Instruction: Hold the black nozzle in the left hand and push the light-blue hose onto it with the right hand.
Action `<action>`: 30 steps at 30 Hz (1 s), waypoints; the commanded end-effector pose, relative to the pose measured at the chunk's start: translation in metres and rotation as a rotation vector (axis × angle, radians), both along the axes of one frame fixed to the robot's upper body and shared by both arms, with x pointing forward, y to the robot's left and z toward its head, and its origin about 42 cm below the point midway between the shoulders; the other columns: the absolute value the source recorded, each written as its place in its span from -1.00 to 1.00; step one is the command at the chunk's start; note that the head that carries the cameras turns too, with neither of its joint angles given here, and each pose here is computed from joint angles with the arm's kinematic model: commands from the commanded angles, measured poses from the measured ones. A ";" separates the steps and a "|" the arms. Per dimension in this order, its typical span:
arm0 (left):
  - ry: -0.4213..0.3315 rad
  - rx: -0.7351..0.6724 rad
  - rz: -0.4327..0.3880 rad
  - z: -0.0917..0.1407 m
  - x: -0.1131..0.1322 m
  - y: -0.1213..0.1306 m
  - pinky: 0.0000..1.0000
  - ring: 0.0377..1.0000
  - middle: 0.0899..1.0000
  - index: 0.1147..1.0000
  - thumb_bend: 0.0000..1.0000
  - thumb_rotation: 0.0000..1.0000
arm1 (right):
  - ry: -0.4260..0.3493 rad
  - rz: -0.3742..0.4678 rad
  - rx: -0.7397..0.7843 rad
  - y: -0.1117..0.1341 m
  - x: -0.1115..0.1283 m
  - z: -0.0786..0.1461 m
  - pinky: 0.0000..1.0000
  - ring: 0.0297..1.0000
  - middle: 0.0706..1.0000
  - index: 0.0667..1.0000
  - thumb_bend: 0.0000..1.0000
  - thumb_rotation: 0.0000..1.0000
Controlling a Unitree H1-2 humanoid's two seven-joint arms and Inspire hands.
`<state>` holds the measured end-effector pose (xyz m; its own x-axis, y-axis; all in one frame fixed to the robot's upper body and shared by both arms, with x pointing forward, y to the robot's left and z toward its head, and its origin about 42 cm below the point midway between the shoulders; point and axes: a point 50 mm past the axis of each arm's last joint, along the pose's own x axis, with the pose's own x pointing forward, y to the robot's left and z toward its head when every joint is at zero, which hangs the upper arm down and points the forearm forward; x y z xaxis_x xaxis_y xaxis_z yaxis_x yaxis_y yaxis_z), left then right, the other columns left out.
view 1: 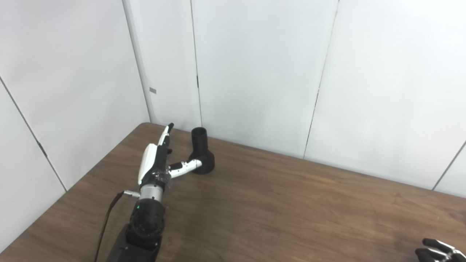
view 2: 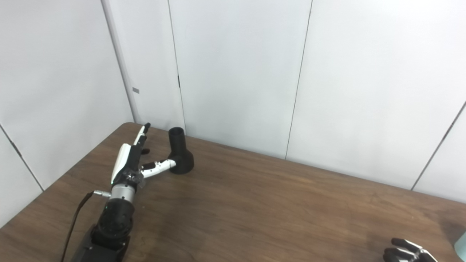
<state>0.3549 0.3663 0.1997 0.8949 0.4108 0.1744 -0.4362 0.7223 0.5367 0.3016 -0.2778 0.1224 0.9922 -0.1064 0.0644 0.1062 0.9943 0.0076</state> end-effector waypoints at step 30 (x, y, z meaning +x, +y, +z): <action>0.152 0.128 -0.069 -0.008 0.049 0.005 0.68 0.99 0.98 1.00 1.00 -0.16 | -0.018 -0.012 -0.018 -0.005 -0.007 0.009 -0.44 -0.24 -0.03 0.07 0.76 -0.16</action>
